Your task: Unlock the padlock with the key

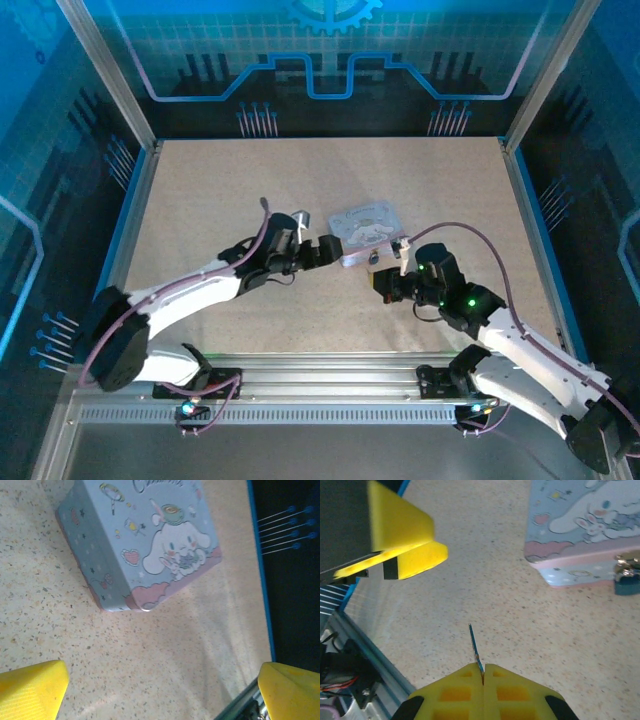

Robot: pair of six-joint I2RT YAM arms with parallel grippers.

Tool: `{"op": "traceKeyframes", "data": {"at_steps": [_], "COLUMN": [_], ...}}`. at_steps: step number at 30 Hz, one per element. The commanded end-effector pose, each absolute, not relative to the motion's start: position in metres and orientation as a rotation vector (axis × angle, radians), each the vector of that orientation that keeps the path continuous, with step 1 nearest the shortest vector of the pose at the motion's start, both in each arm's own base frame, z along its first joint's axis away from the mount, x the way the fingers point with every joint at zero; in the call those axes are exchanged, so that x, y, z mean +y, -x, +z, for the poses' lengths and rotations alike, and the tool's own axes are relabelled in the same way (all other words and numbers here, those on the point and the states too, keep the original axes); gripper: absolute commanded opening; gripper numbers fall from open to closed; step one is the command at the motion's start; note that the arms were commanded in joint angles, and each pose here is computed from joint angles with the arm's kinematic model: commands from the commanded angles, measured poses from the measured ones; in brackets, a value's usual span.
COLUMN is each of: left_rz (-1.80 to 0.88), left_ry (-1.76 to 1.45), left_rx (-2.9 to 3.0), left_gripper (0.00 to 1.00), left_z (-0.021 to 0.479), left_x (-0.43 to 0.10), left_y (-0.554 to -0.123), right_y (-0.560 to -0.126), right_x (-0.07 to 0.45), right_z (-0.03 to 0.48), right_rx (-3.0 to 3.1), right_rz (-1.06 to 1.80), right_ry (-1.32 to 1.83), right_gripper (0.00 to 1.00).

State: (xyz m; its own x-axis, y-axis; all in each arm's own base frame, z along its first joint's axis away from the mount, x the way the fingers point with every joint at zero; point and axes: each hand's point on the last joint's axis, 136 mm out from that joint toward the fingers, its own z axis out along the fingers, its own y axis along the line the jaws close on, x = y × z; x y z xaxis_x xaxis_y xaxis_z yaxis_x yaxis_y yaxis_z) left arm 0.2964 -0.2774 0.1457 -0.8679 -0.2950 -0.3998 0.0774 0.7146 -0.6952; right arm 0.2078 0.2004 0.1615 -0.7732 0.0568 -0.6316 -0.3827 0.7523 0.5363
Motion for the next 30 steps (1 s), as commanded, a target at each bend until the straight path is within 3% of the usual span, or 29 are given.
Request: {"op": "traceKeyframes", "data": {"at_steps": [1, 14, 30], "left_rz": [-1.012, -0.955, -0.773], "left_ry": [0.17, 0.348, 0.43], "left_rx": [2.482, 2.591, 2.694], "left_gripper": [0.99, 0.99, 0.96], "left_z": [0.135, 0.079, 0.034], "left_x": [-0.291, -0.309, -0.265], "left_y": [-0.311, -0.349, -0.334], "right_y": [-0.209, -0.208, -0.209], "right_x": [0.187, 0.185, 0.186], "right_z": [0.159, 0.15, 0.152], "right_rx": [2.33, 2.336, 2.355], "right_rz": [0.809, 0.818, 0.808], "right_ry": [0.205, 0.17, 0.187], "right_gripper": [0.0, 0.0, 0.0]}}
